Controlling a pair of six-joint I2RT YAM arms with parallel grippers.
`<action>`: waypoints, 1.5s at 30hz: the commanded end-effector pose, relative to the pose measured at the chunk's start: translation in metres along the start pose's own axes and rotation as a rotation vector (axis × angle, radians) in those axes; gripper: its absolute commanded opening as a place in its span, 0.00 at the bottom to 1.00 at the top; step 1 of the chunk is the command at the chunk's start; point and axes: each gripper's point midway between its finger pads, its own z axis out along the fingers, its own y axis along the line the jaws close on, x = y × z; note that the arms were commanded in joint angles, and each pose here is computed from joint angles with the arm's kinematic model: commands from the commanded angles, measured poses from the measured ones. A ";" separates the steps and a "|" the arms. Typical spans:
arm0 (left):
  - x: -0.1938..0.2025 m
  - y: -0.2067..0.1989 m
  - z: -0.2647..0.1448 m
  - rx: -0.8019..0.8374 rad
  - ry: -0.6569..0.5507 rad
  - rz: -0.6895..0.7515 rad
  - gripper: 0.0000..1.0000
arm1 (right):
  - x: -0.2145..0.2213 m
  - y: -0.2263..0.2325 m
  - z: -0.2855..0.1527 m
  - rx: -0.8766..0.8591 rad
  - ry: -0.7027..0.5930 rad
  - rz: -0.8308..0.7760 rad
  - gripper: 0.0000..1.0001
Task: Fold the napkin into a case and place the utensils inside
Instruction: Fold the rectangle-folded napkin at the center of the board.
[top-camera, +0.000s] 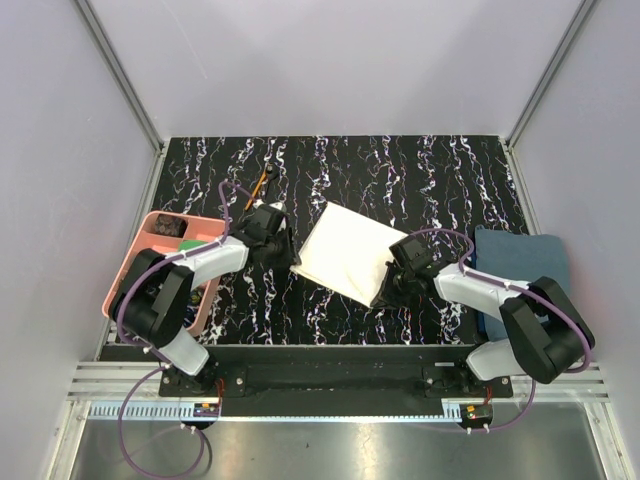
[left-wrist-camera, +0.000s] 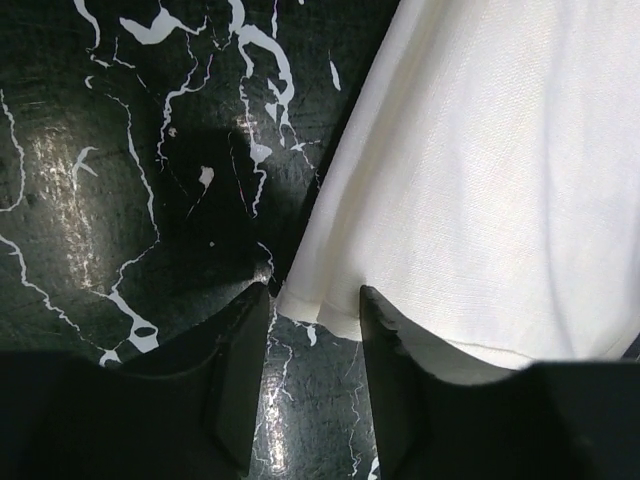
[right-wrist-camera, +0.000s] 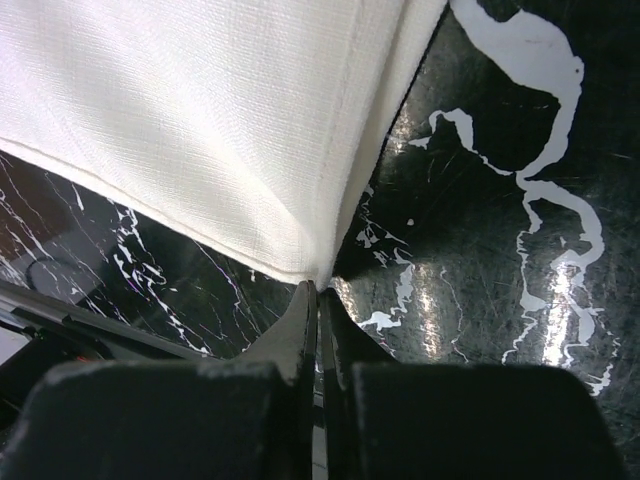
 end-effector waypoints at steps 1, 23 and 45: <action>-0.012 -0.008 -0.010 0.033 -0.062 0.012 0.40 | -0.006 0.000 -0.002 0.018 -0.027 -0.030 0.00; -0.012 -0.024 -0.004 0.111 -0.045 0.001 0.13 | -0.017 0.028 -0.016 -0.070 -0.058 -0.063 0.40; -0.017 -0.028 -0.024 0.045 -0.102 0.031 0.07 | -0.022 0.007 -0.002 -0.001 -0.044 -0.066 0.61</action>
